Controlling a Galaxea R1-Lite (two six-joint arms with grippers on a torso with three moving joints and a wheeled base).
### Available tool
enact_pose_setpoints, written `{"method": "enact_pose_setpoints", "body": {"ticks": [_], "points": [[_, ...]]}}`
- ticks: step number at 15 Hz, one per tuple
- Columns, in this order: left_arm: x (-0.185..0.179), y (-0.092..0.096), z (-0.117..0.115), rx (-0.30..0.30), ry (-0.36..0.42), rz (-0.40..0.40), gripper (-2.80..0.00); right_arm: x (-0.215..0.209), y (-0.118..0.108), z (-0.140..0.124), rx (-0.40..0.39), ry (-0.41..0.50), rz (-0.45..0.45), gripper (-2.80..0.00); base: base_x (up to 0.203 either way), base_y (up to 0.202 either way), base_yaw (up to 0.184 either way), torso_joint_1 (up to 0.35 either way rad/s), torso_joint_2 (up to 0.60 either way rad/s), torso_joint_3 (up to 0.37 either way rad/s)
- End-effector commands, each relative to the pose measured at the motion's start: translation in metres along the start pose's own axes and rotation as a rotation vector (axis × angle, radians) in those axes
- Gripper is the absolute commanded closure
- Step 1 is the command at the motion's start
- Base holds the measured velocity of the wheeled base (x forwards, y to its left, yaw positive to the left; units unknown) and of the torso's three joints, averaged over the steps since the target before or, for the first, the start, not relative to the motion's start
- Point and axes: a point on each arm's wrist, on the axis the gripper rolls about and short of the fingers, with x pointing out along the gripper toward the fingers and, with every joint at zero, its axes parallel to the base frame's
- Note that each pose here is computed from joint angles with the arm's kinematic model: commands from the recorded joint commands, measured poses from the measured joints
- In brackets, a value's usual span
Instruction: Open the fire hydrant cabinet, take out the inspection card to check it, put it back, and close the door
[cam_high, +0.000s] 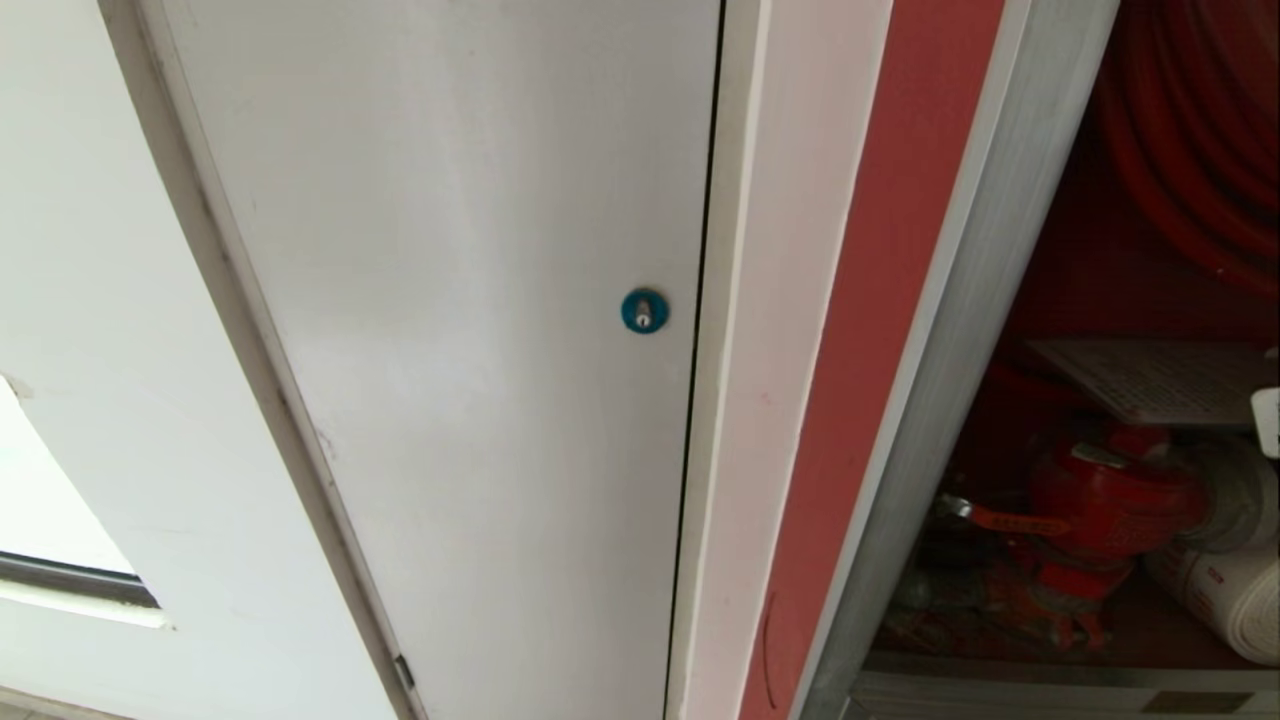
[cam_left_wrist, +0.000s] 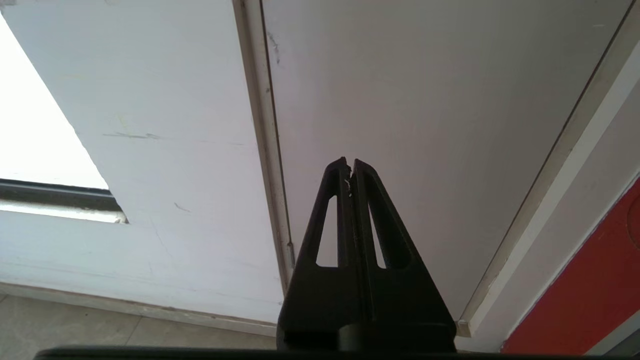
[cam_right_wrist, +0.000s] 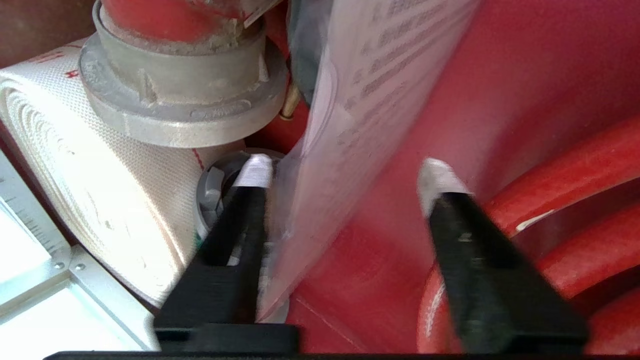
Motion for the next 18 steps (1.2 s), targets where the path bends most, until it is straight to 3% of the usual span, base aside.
{"method": "enact_pose_setpoints", "body": {"ticks": [1, 9, 18], "points": [[0.001, 0.0, -0.002, 0.0, 0.007, 0.002, 0.0, -0.001, -0.001, 0.0, -0.011, 0.001, -0.006, -2.8, 0.0, 0.0, 0.0, 0.0, 0.0, 0.0], [0.001, 0.0, -0.002, 0.0, 0.007, 0.002, 0.0, 0.01, -0.006, -0.004, 0.022, 0.011, -0.027, -2.8, 0.0, 0.0, 0.0, 0.0, 0.0, 0.0], [0.001, 0.0, -0.002, 0.0, 0.007, 0.001, 0.0, -0.059, 0.016, 0.014, 0.024, -0.024, -0.014, -2.8, 0.0, 0.0, 0.0, 0.0, 0.0, 0.0]]}}
